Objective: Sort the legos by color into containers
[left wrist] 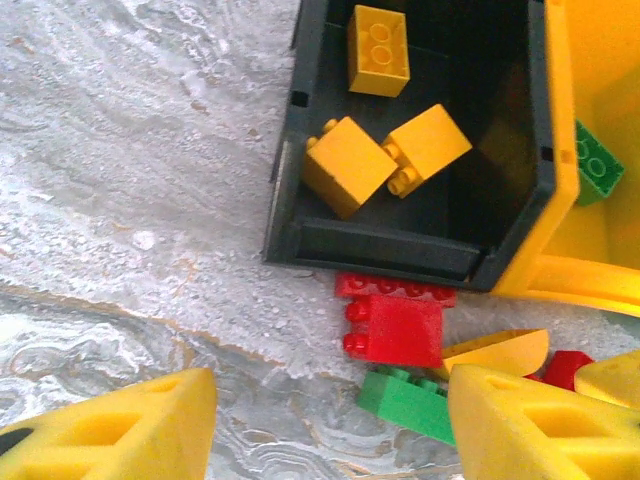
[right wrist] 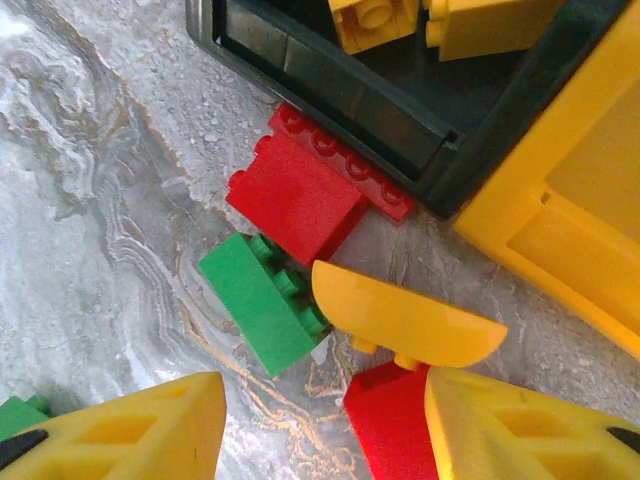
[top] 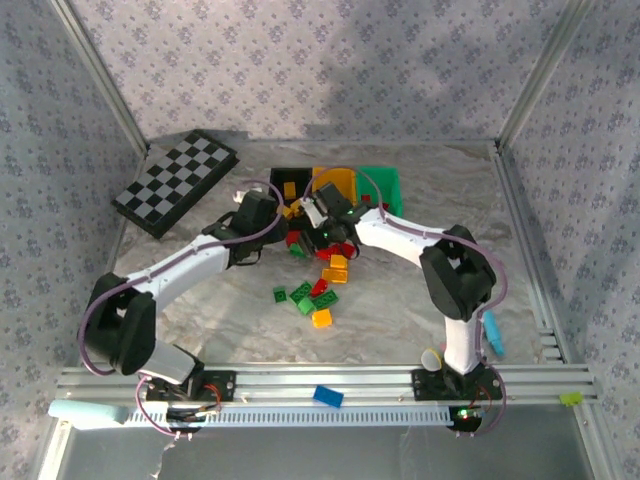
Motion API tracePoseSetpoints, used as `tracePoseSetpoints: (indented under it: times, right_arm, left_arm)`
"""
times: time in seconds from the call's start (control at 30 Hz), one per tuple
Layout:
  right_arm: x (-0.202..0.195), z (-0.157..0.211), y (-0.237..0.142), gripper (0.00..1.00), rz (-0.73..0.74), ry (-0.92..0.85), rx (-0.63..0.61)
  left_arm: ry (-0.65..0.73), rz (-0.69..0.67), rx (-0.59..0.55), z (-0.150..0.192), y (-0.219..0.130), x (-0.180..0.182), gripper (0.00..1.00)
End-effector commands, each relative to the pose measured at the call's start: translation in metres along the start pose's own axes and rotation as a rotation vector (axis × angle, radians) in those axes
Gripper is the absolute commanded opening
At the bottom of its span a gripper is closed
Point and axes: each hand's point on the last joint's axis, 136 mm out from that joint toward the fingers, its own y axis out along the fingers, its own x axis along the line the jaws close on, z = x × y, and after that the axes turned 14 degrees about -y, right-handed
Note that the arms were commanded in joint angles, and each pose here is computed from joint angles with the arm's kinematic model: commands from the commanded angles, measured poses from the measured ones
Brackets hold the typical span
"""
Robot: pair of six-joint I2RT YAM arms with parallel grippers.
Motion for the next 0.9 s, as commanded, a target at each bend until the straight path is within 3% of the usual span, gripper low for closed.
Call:
tracePoseSetpoints:
  times: [0.0, 0.3, 0.6, 0.8, 0.87]
  right_arm:
    - [-0.001, 0.01, 0.004, 0.56, -0.012, -0.04, 0.078]
    - [-0.015, 0.04, 0.005, 0.56, 0.011, -0.017, 0.143]
    - [-0.011, 0.046, 0.021, 0.55, 0.015, -0.041, 0.183]
    - [-0.008, 0.054, 0.028, 0.53, 0.043, -0.069, 0.23]
    - [-0.008, 0.056, 0.028, 0.47, 0.055, -0.076, 0.236]
  left_arm:
    - [-0.033, 0.014, -0.029, -0.008, -0.009, 0.001, 0.62]
    - [-0.041, 0.002, -0.022, -0.003, -0.006, 0.009, 0.62]
    - [-0.038, 0.006, -0.012, -0.002, -0.004, 0.007, 0.62]
    - [-0.041, -0.004, -0.008, 0.0, -0.002, 0.01, 0.62]
    - [-0.042, -0.004, -0.003, 0.001, 0.0, 0.01, 0.62]
